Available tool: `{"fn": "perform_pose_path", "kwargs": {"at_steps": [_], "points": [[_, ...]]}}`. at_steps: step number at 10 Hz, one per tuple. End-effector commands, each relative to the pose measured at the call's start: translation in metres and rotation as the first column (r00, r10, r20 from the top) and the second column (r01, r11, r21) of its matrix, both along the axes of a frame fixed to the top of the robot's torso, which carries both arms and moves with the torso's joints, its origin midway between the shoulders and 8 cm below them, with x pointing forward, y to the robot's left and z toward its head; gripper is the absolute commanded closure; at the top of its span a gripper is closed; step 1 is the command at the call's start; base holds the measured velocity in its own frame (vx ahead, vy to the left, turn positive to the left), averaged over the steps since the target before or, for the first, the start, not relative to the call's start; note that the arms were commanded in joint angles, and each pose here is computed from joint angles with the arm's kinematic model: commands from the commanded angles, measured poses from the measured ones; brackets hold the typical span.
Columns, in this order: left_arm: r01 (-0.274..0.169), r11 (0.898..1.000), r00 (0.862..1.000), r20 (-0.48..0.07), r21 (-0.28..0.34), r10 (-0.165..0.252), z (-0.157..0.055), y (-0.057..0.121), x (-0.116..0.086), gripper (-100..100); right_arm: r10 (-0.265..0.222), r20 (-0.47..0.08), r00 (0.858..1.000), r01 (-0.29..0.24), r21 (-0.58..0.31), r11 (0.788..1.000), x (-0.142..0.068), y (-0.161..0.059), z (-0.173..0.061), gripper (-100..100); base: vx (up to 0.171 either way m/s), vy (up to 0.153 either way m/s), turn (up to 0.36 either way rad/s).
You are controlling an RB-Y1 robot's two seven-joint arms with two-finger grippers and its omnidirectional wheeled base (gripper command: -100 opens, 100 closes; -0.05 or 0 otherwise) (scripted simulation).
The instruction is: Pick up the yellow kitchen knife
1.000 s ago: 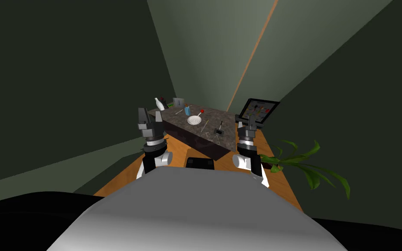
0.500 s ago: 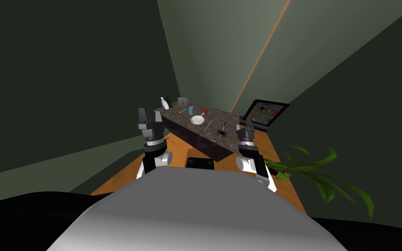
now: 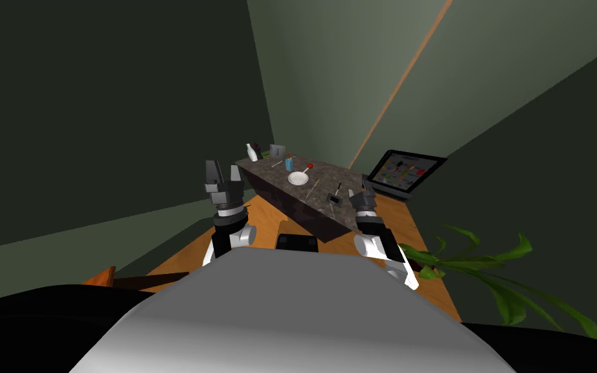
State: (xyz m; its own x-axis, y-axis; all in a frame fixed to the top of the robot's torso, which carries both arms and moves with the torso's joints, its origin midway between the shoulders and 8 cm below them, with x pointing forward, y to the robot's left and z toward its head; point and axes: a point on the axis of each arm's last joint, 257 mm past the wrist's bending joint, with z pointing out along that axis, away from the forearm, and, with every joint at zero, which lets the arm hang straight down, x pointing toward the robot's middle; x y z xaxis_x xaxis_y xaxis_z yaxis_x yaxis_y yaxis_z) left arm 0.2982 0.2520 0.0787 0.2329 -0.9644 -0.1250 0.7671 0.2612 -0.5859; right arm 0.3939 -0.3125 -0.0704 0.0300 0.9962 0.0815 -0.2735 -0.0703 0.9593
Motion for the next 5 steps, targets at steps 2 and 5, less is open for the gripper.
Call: {"fn": "perform_pose_path", "kwargs": {"at_steps": [2,5], "points": [[0.0,1.0,1.0,0.0,0.0,0.0,0.0,0.0,0.0,0,0.02,-0.078,0.997,-0.014,0.072,0.997,0.003,-0.008,-0.019,-100,0.003,0.02,0.142],[0.0,1.0,1.0,0.0,0.0,0.0,0.0,0.0,0.0,0,0.039,-0.167,0.985,-0.013,0.153,0.988,0.003,-0.023,-0.04,-100,0.006,0.027,0.177]]}}
